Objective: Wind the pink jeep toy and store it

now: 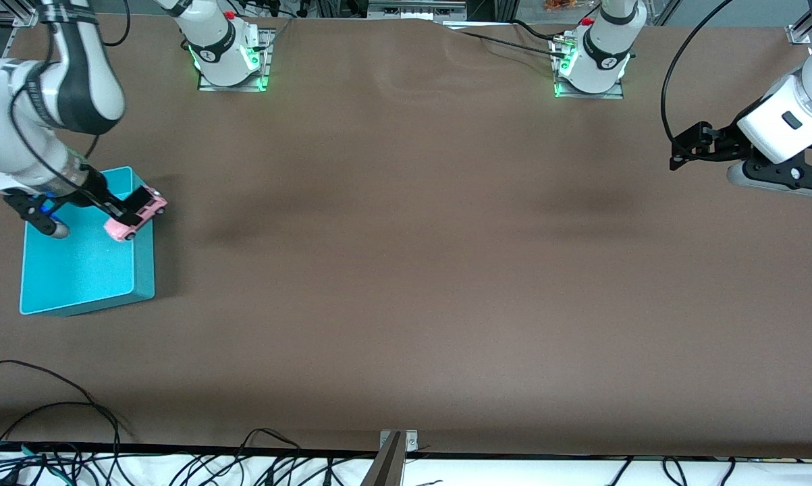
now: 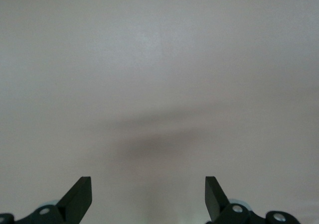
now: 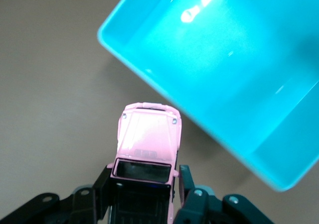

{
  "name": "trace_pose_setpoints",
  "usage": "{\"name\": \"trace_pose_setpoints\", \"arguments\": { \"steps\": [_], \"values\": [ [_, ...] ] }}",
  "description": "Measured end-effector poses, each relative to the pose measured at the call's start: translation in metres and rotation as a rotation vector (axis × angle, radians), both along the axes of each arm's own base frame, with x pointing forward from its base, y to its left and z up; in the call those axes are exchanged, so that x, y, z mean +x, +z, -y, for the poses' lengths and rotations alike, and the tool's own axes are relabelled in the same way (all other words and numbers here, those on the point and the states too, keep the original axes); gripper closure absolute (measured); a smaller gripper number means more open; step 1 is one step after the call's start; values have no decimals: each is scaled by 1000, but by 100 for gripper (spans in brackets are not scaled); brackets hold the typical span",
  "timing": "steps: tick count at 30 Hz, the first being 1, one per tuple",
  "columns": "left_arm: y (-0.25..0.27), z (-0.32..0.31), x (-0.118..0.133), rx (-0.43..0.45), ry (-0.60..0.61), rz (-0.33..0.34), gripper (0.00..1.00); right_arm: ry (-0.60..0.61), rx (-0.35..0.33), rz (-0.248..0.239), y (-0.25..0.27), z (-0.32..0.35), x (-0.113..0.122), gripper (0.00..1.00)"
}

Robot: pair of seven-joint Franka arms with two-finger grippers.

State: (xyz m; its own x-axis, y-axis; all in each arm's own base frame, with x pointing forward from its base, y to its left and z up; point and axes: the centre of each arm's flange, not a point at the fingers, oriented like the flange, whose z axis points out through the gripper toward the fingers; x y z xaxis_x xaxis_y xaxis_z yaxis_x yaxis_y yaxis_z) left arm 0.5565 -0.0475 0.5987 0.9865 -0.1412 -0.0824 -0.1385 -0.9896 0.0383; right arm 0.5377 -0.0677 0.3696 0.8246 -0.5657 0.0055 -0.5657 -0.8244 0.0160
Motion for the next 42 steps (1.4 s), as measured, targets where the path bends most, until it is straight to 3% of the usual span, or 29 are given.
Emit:
{"name": "trace_pose_setpoints", "arguments": {
  "steps": [11, 19, 24, 33, 42],
  "values": [
    [0, 0, 0, 0, 0, 0, 0, 272, 20, -92, -27, 99, -26, 43],
    [0, 0, 0, 0, 0, 0, 0, 354, 5, -186, -72, 127, -35, 43],
    [0, 0, 0, 0, 0, 0, 0, 386, -18, -208, -98, 139, -34, 43],
    [0, 0, 0, 0, 0, 0, 0, 399, -42, -220, -116, 156, -18, 43],
    [0, 0, 0, 0, 0, 0, 0, 398, -91, -157, -117, 167, -3, 43]
  ]
}}
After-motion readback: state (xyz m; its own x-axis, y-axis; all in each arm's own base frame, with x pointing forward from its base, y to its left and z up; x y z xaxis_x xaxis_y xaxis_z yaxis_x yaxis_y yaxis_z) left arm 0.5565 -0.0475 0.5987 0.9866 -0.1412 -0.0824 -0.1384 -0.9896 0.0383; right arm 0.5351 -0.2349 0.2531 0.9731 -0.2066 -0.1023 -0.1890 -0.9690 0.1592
